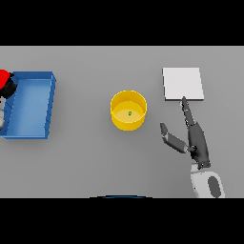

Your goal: Pick up the red beaker and tilt it to pour out 1 green nut into yellow bowl. Pick up the yellow bowl and place it on the metallic measuring scale.

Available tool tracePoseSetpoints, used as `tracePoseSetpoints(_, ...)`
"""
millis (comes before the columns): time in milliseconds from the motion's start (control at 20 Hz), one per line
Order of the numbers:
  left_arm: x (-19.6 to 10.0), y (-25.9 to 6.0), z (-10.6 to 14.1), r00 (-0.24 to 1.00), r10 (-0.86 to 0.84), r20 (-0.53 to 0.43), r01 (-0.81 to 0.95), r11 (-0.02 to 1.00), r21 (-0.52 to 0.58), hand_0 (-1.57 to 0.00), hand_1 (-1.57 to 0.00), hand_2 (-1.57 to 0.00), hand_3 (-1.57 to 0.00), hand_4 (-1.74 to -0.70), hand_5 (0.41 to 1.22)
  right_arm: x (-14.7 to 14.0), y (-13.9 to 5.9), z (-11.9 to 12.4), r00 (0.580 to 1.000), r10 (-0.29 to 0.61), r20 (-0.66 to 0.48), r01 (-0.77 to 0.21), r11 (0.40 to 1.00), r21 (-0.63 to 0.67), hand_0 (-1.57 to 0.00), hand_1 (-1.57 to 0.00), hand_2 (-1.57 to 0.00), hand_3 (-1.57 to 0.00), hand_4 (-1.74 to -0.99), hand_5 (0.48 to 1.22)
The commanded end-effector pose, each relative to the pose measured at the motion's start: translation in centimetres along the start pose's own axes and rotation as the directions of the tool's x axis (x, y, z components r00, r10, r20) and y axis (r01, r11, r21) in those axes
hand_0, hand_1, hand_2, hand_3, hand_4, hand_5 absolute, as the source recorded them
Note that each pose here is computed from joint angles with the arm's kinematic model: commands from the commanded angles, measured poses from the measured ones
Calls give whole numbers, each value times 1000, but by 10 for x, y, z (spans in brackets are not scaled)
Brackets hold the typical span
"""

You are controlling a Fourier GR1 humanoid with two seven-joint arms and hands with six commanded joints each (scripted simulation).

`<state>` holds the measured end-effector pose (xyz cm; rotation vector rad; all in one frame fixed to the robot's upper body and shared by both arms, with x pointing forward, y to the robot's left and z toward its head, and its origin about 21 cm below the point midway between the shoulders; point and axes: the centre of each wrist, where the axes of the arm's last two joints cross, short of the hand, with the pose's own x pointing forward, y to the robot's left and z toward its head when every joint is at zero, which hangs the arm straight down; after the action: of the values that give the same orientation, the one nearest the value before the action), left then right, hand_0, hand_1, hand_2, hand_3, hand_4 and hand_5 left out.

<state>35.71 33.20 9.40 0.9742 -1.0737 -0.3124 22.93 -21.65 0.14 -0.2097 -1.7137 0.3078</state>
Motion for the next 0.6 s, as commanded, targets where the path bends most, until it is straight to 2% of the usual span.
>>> tracePoseSetpoints(0, 0, -2, 2, 1000, -19, 14, 20, 1000, -18, -1571, -1571, -1571, -1555, -1667, 908, 1, 2, 1, 1000, 1, 10, -1, 1000, -4, 1, 1, 1, 1, -1202, 667)
tracePoseSetpoints(50, 2, -2, 4, 999, -44, 15, 44, 998, -50, -1571, -1571, -1571, -1503, -1530, 865, -3, 1, 1, 1000, 0, -14, 0, 1000, -2, 1, 1, 1, 1, -1197, 664)
tracePoseSetpoints(100, 4, 2, 6, 998, -63, 21, 65, 994, -91, -1564, -1449, -1432, -1362, -1374, 830, -1, 1, 0, 1000, -1, -11, 1, 1000, -5, 1, 1, 1, 1, -1192, 663)
tracePoseSetpoints(150, 0, 4, 7, 997, -69, 22, 71, 987, -146, -1457, -1180, -1187, -1129, -1229, 803, -5, 4, 2, 1000, -11, -13, 11, 1000, -5, 1, 1, 1, 1, -1188, 663)
tracePoseSetpoints(250, 0, 12, 10, 995, -96, 20, 98, 968, -233, -932, -755, -767, -722, -1034, 758, -4, 0, 4, 1000, -6, 5, 6, 1000, -13, 1, 1, 1, 1, -1185, 665)
tracePoseSetpoints(300, 1, 11, 13, 994, -107, 24, 109, 959, -260, -746, -604, -613, -577, -968, 740, -3, 3, 3, 1000, 2, -6, -2, 1000, -10, 1, 1, 1, 1, -1181, 665)
tracePoseSetpoints(400, 3, 17, 11, 992, -121, 37, 126, 951, -283, -477, -386, -392, -369, -878, 710, -1, 2, 2, 1000, 5, -6, -5, 1000, -9, 1, 1, 1, 1, -1184, 667)
tracePoseSetpoints(550, 0, 20, 8, 994, -100, 35, 106, 947, -305, -244, -197, -200, -189, -815, 684, -2, 2, 6, 1000, 2, -7, -2, 1000, -7, 1, 1, 1, 1, -1187, 666)
